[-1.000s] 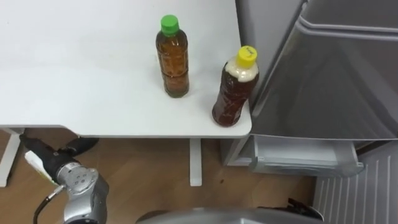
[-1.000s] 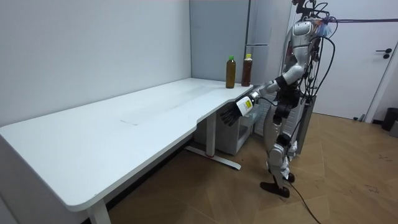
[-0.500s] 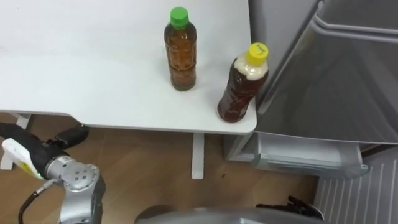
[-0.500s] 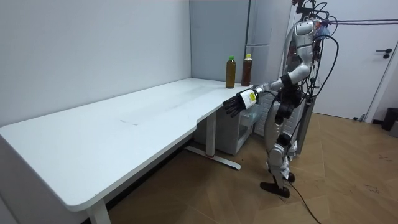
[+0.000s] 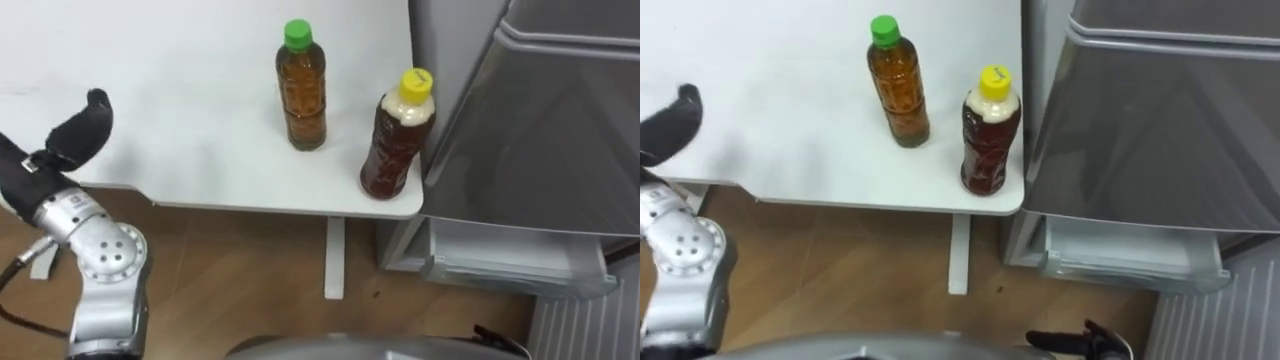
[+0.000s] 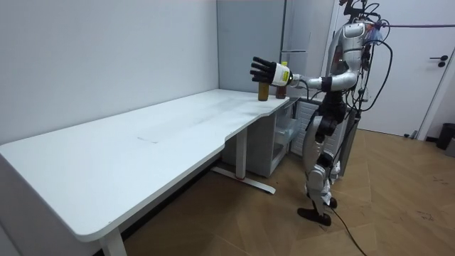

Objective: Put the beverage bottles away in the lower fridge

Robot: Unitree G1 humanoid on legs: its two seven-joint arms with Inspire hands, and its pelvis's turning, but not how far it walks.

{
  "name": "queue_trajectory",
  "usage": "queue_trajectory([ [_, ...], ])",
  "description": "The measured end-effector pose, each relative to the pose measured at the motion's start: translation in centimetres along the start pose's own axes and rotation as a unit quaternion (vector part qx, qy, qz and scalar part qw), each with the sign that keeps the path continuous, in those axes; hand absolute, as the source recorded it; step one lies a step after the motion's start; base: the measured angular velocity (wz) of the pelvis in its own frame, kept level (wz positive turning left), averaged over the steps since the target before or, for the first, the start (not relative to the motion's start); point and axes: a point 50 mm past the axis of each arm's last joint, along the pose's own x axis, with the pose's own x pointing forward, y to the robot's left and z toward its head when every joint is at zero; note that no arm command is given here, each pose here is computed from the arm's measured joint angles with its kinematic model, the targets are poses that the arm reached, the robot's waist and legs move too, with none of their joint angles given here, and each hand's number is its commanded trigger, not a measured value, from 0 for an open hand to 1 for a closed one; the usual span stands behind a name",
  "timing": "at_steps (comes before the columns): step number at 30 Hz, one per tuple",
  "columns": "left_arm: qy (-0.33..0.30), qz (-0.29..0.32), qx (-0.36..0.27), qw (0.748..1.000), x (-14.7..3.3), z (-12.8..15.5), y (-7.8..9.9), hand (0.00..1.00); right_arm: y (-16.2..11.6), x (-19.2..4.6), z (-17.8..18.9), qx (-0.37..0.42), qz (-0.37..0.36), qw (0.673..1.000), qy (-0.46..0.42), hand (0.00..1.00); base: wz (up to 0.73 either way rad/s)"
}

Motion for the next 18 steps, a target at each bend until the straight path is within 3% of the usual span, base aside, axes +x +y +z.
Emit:
queue_trajectory([
  [4, 0.035, -0.015, 0.003, 0.999, -0.4, -1.2, -0.2, 0.0, 0.2, 0.0, -0.4, -0.003, 0.007, 1.0, 0.011, 0.0, 0.03],
  [9, 0.033, -0.021, 0.002, 0.999, -0.3, -0.9, -0.3, 0.0, 0.3, 0.0, -0.4, -0.007, 0.008, 1.0, 0.013, 0.0, 0.03],
  [18, -0.104, -0.067, -0.056, 0.991, -0.1, 5.7, -1.0, 0.0, 0.1, 0.0, -0.3, -0.011, 0.01, 1.0, 0.009, 0.0, 0.0],
])
